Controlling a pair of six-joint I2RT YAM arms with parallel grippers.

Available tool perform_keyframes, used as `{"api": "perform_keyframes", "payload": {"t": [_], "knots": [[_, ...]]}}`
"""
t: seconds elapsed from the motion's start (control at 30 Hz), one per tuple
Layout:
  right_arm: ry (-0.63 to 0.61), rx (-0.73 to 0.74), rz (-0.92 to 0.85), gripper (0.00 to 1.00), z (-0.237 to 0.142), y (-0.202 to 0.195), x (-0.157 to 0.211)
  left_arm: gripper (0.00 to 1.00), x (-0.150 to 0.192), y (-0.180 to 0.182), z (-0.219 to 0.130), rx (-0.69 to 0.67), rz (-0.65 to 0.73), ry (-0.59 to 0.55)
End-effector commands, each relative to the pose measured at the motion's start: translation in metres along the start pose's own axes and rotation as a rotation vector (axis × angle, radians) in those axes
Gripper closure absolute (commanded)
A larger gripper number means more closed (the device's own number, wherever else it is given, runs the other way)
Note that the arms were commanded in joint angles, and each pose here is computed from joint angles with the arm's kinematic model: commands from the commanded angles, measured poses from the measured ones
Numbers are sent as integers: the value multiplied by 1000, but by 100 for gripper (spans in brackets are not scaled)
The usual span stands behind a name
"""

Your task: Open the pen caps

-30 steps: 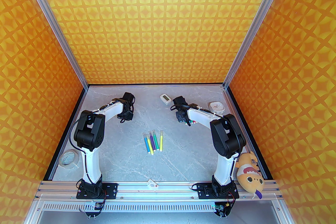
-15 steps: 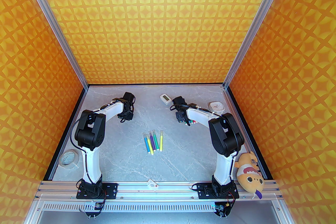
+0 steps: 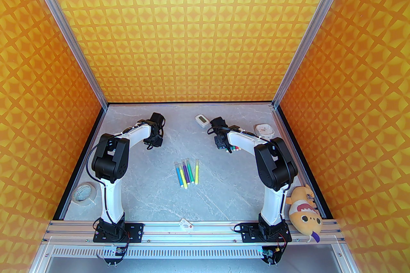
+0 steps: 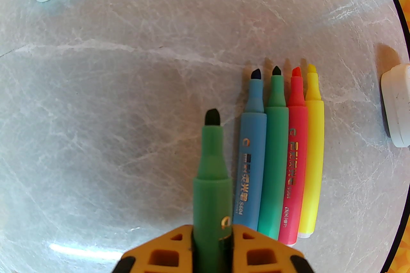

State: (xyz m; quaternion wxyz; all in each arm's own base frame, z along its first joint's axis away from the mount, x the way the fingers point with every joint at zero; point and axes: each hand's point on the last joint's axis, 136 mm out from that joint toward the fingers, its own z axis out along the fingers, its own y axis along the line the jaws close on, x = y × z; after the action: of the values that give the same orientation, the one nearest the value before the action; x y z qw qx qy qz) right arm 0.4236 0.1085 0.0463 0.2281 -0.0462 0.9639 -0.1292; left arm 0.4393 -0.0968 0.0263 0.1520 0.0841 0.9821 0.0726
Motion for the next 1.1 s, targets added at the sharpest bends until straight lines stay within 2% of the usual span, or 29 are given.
{"api": "perform_keyframes", "payload": {"t": [0.0,0.43,0.6,0.83,1.07], "knots": [[6,26,11,99,1,-6,-3,76,-9,2,-1,-17,10,-18],[11,32,4,99,2,-6,-2,75,-11,2,-13,-7,-4,-40],[16,35,6,97,2,-7,-2,74,-19,1,-35,18,-14,-85],[30,47,-10,97,4,-7,-1,66,-24,0,-68,64,-32,-158],[42,61,-19,95,4,-9,-1,62,-22,-3,-96,130,-54,-230]]}}
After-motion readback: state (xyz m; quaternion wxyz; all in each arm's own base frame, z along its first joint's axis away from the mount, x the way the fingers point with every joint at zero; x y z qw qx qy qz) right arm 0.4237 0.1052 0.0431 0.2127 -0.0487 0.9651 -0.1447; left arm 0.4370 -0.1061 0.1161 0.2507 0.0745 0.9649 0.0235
